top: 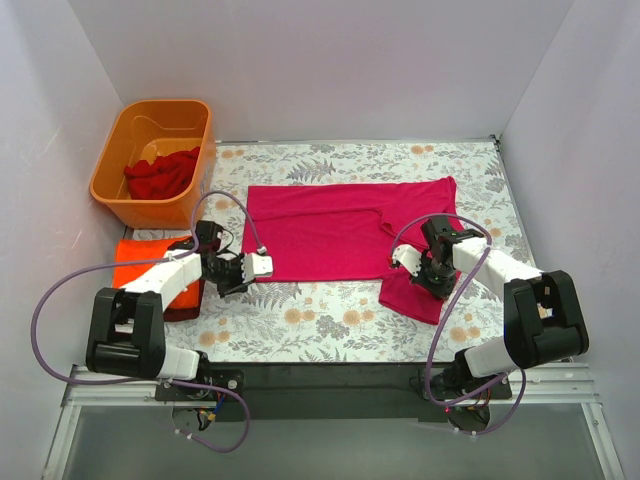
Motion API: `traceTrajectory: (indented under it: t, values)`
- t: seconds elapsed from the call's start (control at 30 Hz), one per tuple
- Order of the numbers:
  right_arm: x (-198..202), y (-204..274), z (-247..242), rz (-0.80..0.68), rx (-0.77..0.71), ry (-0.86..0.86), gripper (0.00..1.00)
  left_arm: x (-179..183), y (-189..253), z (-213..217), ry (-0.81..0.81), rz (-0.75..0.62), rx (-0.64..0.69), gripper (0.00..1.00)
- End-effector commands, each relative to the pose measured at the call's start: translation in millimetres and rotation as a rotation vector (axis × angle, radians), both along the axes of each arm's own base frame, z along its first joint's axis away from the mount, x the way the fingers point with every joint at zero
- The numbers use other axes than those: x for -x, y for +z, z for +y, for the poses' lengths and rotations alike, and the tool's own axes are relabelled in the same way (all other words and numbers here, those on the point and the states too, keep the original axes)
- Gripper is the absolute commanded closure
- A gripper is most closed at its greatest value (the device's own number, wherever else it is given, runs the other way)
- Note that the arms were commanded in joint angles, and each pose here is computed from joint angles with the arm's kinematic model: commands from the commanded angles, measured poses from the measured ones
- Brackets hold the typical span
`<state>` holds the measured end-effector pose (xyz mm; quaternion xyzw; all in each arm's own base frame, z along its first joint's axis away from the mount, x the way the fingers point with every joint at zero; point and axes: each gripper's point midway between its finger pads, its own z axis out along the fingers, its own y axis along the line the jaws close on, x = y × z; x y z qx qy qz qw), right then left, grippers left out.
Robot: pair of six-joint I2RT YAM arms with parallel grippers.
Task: Fold and stack the t-shirts
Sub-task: Fold the tshirt
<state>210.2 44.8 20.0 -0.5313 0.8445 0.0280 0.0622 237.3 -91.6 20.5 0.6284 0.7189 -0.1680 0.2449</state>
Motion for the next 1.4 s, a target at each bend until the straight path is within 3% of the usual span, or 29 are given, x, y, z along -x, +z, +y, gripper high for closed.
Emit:
traceTrajectory:
  t: [0.0, 0.07, 0.2, 0.43, 0.57, 0.7, 0.73, 0.87, 1.17, 1.37]
  values:
    - [-2.7, 11.0, 3.2, -0.008, -0.021, -0.011, 0.99, -12.3, 28.1, -4.0, 0.001, -0.060, 0.018, 0.93]
    - [-1.0, 9.7, 2.7, 0.001, -0.018, -0.011, 0.99, -19.1, 28.9, -4.6, 0.008, -0.082, 0.023, 0.75]
    - [-1.5, 9.9, 2.9, 0.004, -0.017, -0.011, 0.99, -28.5, 20.5, -5.4, 0.011, -0.072, 0.019, 0.61]
    - [-0.6, 10.8, 3.0, 0.004, -0.017, -0.009, 0.99, -50.0, 10.9, -4.4, 0.002, -0.089, 0.002, 0.57]
    - [1.2, 10.6, 2.2, 0.006, -0.015, -0.009, 0.99, -43.5, -6.9, 1.4, -0.007, -0.046, -0.032, 0.62]
    - [5.8, 10.4, 1.2, 0.011, -0.015, -0.011, 0.99, -27.7, -19.1, 6.3, -0.047, -0.025, -0.060, 0.79]
    - [7.8, 11.2, 2.9, 0.012, -0.028, -0.011, 0.99, -21.6, -21.0, 7.2, -0.057, -0.019, -0.063, 0.88]
    - [16.2, 16.5, 7.7, 0.018, -0.064, -0.018, 0.99, -12.1, -18.6, 7.7, -0.071, -0.014, -0.058, 1.00]
    - [21.7, 37.1, 4.8, -0.023, -0.069, -0.010, 0.99, -9.6, 11.5, 0.8, -0.068, -0.046, -0.005, 1.00]
    - [7.2, 55.4, 3.8, -0.065, -0.062, 0.023, 0.99, -29.3, 38.5, 5.1, -0.012, -0.068, 0.037, 1.00]
